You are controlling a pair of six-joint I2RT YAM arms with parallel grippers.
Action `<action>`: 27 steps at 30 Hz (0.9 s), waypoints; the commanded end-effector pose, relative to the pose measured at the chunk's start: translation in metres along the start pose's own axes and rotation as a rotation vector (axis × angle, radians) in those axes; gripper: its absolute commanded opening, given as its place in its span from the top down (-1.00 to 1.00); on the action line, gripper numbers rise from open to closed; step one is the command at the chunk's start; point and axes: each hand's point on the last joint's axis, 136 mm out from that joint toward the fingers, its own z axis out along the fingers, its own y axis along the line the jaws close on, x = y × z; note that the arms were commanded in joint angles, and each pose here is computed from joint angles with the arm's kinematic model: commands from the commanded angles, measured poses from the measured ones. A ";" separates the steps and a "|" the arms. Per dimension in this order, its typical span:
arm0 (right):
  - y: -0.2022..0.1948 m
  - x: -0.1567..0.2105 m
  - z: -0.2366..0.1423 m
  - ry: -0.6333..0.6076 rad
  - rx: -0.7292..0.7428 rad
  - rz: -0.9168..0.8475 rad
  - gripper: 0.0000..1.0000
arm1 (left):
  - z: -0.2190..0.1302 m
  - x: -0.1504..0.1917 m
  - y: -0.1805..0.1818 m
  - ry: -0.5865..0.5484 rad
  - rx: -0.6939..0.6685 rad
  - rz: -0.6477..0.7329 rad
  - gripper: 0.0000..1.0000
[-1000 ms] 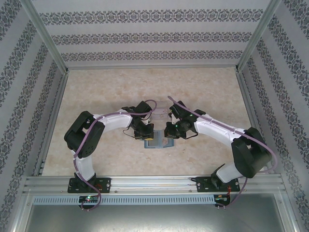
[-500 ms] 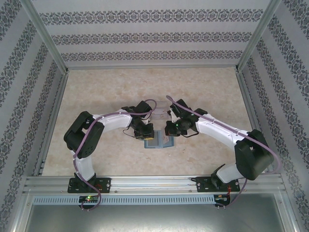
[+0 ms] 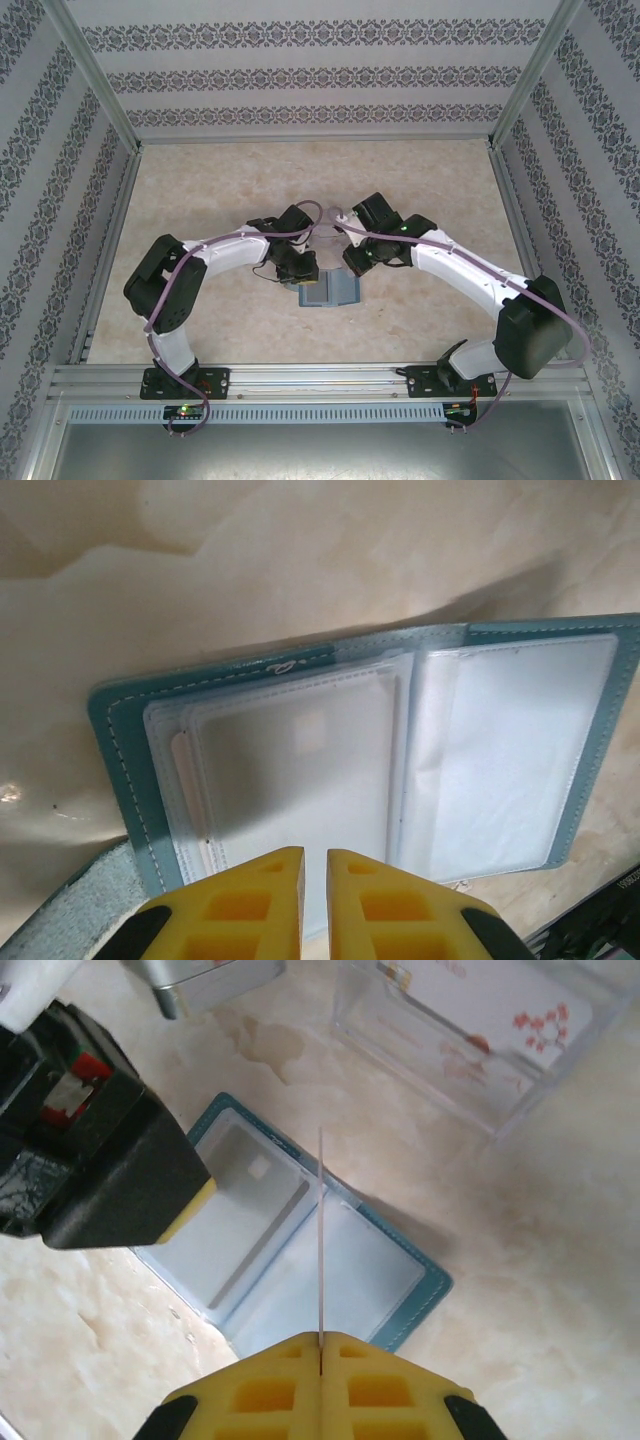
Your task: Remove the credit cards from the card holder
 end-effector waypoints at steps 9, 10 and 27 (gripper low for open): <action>-0.004 0.000 -0.005 0.133 0.017 -0.492 1.00 | -0.013 0.009 0.014 -0.030 -0.020 -0.016 0.78; -0.007 0.001 -0.004 0.154 0.019 -0.516 1.00 | -0.014 0.009 0.015 -0.032 -0.021 -0.023 0.79; -0.023 -0.025 0.016 0.328 -0.078 -0.749 1.00 | -0.035 0.005 0.031 -0.097 0.002 -0.092 0.78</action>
